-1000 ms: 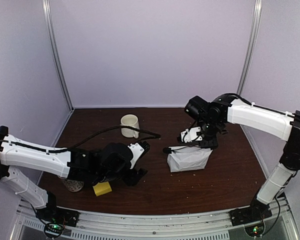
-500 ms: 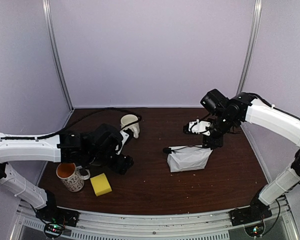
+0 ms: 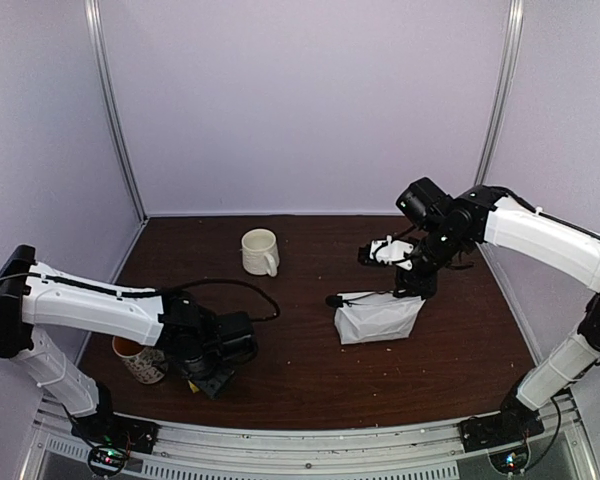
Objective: Sort the hair-cutting tools
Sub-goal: Pick up the sponge from the center of the board.
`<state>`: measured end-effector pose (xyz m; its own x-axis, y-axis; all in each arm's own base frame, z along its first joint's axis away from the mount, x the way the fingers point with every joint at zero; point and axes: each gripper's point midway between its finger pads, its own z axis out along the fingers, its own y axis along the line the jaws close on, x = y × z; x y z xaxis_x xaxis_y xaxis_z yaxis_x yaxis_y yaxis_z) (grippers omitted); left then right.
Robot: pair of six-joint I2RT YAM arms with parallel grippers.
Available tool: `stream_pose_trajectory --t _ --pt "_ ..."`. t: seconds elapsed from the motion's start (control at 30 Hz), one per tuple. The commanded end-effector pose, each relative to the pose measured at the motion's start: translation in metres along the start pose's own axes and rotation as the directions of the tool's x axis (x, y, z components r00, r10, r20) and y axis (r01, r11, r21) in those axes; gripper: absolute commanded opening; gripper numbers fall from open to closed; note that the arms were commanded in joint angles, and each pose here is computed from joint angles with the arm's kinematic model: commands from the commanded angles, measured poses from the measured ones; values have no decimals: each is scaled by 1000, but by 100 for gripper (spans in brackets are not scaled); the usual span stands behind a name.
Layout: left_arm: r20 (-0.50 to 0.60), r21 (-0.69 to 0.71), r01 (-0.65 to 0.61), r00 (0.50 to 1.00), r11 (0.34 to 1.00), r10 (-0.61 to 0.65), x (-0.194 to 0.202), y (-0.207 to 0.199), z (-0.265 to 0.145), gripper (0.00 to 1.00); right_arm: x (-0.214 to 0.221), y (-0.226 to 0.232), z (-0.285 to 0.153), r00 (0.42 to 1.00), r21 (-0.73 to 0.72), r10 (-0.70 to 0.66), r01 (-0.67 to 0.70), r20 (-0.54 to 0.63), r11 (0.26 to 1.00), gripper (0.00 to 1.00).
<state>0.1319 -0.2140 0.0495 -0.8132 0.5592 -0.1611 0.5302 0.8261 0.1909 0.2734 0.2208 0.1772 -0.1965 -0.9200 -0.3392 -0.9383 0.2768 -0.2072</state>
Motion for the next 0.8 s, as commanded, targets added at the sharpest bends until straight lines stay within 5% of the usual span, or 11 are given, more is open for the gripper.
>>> stream_pose_trajectory --t 0.0,0.27,0.43,0.57,0.67,0.77 --pt "-48 -37 -44 998 998 42 2 -2 14 55 -7 0 -7 1000 -4 -1 1 29 1000 34" --pt "-39 -78 -136 990 988 133 -10 -4 22 12 1 3 -5 1000 11 9 -9 26 1000 31" --pt "61 -21 -177 982 984 178 -42 -18 -5 0 3 8 -10 999 2 11 -11 35 1000 30" --pt "293 167 -264 933 950 208 -86 -52 -65 0 -5 31 -34 991 -86 -30 42 134 995 37" --pt "506 413 -446 837 794 207 -108 -94 -116 0 -16 61 -62 959 -187 -87 141 271 972 50" --pt "689 492 -616 707 615 157 -118 -121 -166 0 -26 85 -91 906 -238 -145 255 398 937 65"
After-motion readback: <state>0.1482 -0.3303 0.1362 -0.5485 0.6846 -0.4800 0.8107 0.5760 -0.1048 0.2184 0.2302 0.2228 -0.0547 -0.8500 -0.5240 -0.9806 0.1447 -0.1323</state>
